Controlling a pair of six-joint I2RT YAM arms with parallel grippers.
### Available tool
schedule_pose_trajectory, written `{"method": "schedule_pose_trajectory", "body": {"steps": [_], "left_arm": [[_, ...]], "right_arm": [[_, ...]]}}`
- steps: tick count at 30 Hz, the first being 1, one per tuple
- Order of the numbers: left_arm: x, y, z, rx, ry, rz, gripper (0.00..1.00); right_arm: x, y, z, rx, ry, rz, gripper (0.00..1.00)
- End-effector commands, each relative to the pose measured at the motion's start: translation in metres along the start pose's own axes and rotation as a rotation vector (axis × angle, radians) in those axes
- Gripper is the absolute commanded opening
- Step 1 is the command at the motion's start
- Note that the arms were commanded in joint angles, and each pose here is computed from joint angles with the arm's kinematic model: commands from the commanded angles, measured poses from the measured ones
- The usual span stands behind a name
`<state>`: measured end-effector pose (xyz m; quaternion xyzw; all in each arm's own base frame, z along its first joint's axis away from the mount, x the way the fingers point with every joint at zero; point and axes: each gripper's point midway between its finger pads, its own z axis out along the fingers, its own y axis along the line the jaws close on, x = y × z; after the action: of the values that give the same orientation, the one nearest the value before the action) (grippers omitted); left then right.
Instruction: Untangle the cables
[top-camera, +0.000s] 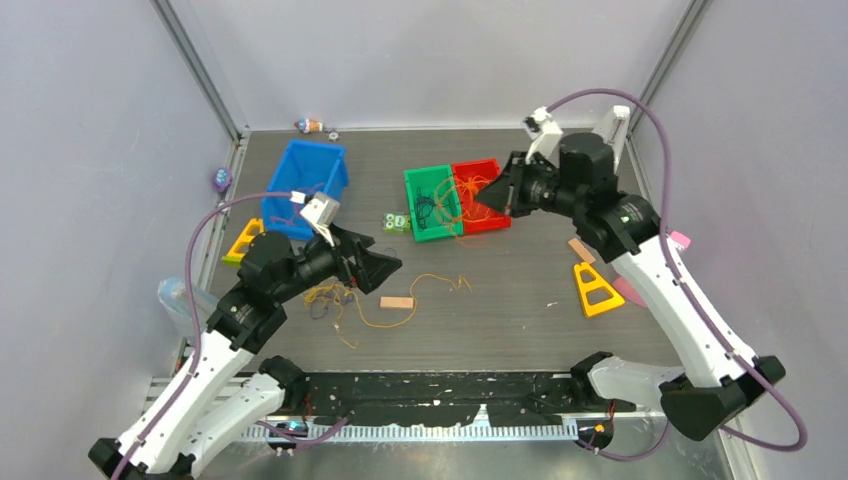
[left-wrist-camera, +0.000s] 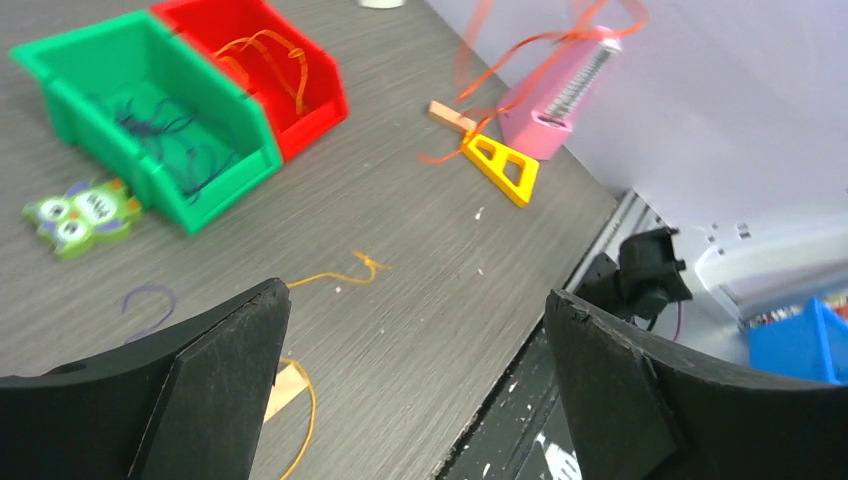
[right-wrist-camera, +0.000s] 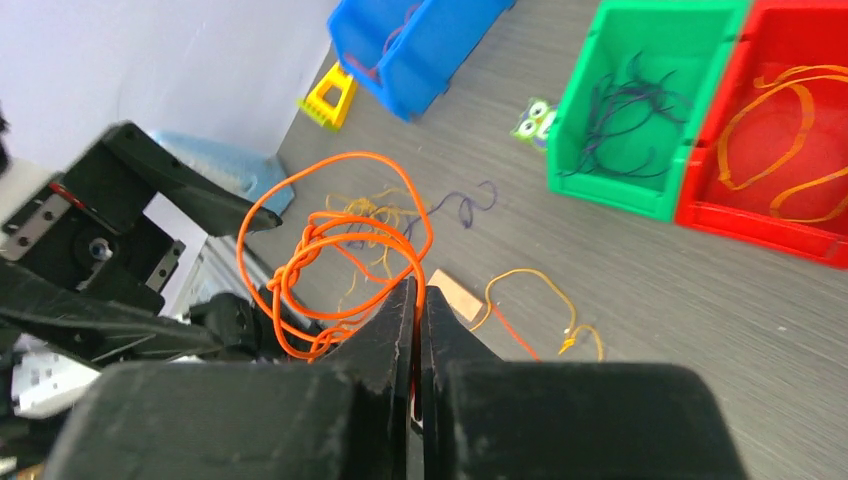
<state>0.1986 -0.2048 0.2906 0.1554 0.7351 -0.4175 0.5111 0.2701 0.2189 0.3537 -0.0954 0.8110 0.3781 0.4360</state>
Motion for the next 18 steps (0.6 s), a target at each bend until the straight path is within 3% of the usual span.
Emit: {"method": "schedule_pose_trajectory", "body": {"steps": [1, 9, 18], "left_arm": [[-0.047, -0.035, 0.005, 0.103, -0.118, 0.168, 1.0], [-0.059, -0.043, 0.021, 0.129, -0.099, 0.152, 1.0], [-0.038, -0.052, 0.037, 0.194, 0.001, 0.121, 0.99]], "right_arm": [[0.005, 0.029, 0.021, -0.081, 0.018, -0.112, 0.05], [0.047, 0.066, 0.045, -0.194, 0.153, -0.231, 0.05], [0.055, 0.079, 0.057, -0.236, 0.171, -0.253, 0.05]]}}
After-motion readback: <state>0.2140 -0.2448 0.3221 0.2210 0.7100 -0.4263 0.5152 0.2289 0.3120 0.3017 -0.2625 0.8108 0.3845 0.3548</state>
